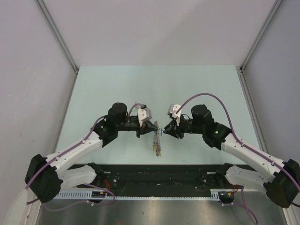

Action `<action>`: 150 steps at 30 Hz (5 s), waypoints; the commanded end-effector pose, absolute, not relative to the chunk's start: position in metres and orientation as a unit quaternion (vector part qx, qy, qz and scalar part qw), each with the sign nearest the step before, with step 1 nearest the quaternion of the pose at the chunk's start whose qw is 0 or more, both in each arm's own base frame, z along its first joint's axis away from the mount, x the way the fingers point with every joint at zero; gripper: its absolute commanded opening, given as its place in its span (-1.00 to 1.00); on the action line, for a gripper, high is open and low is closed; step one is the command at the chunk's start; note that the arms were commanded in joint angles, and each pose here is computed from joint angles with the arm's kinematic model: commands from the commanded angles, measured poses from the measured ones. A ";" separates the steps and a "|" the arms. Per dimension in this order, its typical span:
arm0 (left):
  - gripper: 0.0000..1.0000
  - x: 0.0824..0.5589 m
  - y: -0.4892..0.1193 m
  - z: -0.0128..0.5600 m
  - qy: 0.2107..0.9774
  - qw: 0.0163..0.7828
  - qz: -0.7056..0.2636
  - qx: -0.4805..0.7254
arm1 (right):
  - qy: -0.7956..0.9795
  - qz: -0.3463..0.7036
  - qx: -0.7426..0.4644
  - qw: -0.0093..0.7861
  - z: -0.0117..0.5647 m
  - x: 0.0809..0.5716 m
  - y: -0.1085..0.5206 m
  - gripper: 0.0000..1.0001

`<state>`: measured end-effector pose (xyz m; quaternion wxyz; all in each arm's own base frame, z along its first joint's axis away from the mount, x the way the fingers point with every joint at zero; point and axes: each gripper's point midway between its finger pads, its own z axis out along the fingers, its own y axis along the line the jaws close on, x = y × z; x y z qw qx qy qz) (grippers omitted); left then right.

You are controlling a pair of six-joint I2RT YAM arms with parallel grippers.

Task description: Put the keys on the keyring

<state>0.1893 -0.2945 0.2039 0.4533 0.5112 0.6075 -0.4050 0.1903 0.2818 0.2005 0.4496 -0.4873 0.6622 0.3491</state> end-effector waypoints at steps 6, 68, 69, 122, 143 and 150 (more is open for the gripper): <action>-0.99 0.189 -0.300 0.229 0.574 0.485 -0.417 0.511 | 0.620 0.380 -0.493 0.477 0.221 0.190 0.294 -0.47; -0.99 0.201 -0.299 0.229 0.628 0.458 -0.432 0.457 | 0.620 0.326 -0.530 0.478 0.218 0.180 0.301 -1.00; -0.99 0.202 -0.299 0.230 0.629 0.457 -0.434 0.455 | 0.620 0.324 -0.531 0.478 0.217 0.180 0.301 -1.00; 0.32 0.197 -0.266 0.235 0.602 0.461 -0.410 0.507 | 0.584 0.322 -0.560 0.491 0.229 0.174 0.300 -1.00; -0.14 0.171 -0.306 0.200 0.522 0.336 -0.456 0.637 | 0.581 0.324 -0.569 0.484 0.226 0.169 0.299 -1.00; -0.30 0.169 -0.311 0.187 0.535 0.308 -0.461 0.638 | 0.577 0.328 -0.569 0.485 0.229 0.166 0.300 -1.00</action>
